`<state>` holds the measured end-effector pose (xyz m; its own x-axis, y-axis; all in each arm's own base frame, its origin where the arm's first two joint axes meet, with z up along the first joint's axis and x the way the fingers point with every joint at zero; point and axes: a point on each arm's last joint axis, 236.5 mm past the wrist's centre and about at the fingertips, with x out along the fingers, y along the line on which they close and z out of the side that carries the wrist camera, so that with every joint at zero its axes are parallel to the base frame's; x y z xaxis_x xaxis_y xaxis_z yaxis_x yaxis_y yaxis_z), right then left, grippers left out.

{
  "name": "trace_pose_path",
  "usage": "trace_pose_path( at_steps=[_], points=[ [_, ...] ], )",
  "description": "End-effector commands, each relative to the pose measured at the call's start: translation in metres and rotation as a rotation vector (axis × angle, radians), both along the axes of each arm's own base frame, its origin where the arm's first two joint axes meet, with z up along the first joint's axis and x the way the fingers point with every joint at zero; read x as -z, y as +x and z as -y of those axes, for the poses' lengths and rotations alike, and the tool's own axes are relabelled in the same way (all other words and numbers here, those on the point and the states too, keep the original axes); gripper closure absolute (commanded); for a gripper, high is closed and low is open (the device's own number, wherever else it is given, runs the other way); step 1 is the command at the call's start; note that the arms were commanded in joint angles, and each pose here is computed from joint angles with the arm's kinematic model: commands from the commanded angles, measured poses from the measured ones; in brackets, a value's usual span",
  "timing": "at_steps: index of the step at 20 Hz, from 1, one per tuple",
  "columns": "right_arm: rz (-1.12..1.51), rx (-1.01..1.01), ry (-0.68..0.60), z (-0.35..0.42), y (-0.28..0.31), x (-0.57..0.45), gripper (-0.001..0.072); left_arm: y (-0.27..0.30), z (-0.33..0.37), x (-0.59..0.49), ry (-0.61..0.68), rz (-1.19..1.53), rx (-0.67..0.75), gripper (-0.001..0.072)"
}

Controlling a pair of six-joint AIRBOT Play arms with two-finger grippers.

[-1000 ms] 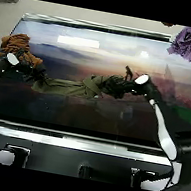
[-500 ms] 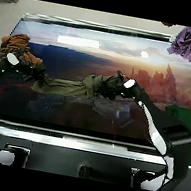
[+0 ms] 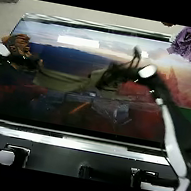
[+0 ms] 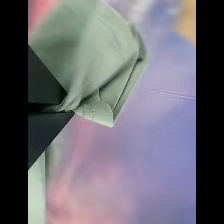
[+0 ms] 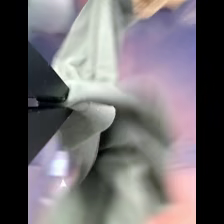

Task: Fold the clothes and pants, and hang the long-sleeved shirts on hangers.

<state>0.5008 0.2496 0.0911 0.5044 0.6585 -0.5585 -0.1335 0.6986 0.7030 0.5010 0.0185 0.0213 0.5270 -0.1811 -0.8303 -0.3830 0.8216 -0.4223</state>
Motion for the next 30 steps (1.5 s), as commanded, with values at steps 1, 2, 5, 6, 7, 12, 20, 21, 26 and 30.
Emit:
trace_pose_path(
  at_steps=[1,2,5,6,7,12,20,21,26,30],
  points=[
    [0.381,0.155,-0.068,0.090,0.011,-0.174,0.0685,0.013,-0.036,-0.114,0.127,0.201,-0.004,0.0693],
    [0.486,0.199,-0.082,0.115,0.000,-0.226,0.0685,0.009,-0.044,-0.160,0.175,0.276,-0.010,0.0693],
    [0.749,0.305,-0.142,0.171,-0.068,-0.354,0.0684,-0.027,-0.057,-0.285,0.314,0.497,-0.045,0.0693],
    [0.813,0.328,-0.157,0.180,-0.094,-0.382,0.0683,-0.043,-0.055,-0.319,0.333,0.568,-0.054,0.0693],
    [0.876,0.345,-0.170,0.185,-0.122,-0.408,0.0683,-0.061,-0.051,-0.348,0.346,0.631,-0.061,0.0693],
    [1.105,0.390,-0.168,0.182,-0.229,-0.481,0.0683,-0.157,-0.028,-0.439,0.339,0.850,-0.111,0.0692],
    [0.594,0.352,-0.070,0.180,-0.111,-0.360,0.0682,-0.121,-0.013,-0.344,0.150,0.562,-0.075,0.0693],
    [0.476,0.317,-0.083,0.178,-0.086,-0.320,0.0682,-0.103,-0.005,-0.309,0.105,0.476,-0.049,0.0692],
    [-0.026,0.180,-0.108,0.152,0.025,-0.104,0.0682,-0.024,0.032,-0.098,0.009,0.035,0.056,0.0692],
    [-0.256,0.142,-0.103,0.107,0.065,0.042,0.0682,0.010,0.046,0.028,-0.016,-0.149,0.062,0.0692]
  ],
)
